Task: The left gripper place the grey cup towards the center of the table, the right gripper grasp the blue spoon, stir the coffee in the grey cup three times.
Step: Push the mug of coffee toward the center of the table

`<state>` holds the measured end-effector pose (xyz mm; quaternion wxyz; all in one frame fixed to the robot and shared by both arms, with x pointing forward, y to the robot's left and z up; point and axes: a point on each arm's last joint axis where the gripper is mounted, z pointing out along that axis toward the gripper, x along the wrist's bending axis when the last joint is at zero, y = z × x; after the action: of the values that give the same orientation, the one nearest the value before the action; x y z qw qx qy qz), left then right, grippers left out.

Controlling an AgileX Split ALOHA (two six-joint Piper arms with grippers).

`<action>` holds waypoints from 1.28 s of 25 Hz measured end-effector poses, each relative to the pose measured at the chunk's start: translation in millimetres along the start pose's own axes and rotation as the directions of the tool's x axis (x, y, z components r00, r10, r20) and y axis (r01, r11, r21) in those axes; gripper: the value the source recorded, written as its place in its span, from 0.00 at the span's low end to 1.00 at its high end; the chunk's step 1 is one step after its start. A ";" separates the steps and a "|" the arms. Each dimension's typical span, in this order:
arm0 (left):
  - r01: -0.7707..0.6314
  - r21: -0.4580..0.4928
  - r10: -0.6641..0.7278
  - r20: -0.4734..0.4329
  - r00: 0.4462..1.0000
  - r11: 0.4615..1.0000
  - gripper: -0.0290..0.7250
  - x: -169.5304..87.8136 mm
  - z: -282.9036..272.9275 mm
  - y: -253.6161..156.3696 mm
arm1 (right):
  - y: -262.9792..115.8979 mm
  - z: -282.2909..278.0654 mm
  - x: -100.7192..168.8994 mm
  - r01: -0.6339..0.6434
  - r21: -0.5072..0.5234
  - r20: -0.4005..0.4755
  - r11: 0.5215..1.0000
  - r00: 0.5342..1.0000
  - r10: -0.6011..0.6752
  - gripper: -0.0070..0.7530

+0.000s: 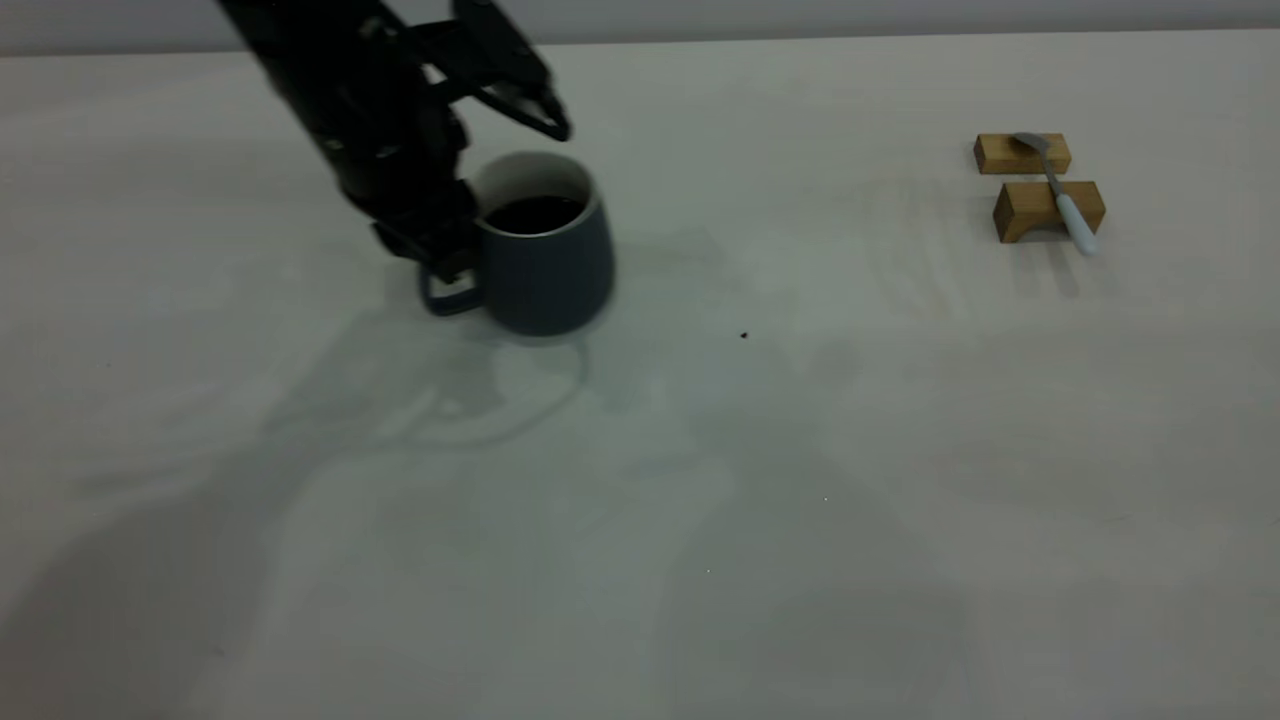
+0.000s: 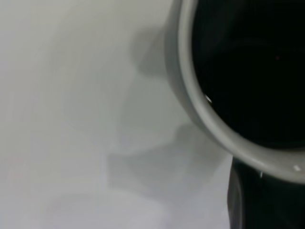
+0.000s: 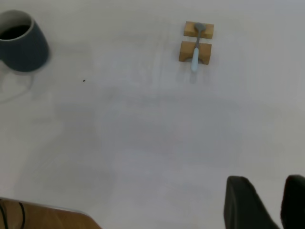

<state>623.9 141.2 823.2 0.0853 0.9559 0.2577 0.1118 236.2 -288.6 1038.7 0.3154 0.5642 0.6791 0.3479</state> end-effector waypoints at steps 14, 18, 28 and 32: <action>-0.097 -0.095 0.096 -0.021 0.995 0.991 0.31 -22.5 22.5 71.6 | 0.0 0.0 0.0 0.000 0.000 0.000 1.000 1.000 0.000 0.32; -0.105 -0.105 0.103 -0.021 0.994 0.989 0.31 -28.0 23.7 78.8 | 0.0 0.0 0.0 0.000 0.000 0.000 1.000 1.000 0.000 0.32; -0.076 -0.051 0.076 -0.007 0.997 0.996 0.57 -29.3 26.8 73.9 | 0.0 0.0 0.0 0.000 0.000 0.000 1.000 1.000 0.000 0.32; -0.084 -0.024 0.084 0.002 0.996 0.996 0.78 -28.9 23.3 72.0 | 0.0 0.0 0.0 0.000 0.000 0.000 1.000 1.000 0.000 0.32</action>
<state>639.7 62.5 811.8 0.0923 0.9650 0.2157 0.1171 236.2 -288.6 1038.7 0.3154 0.5642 0.6791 0.3479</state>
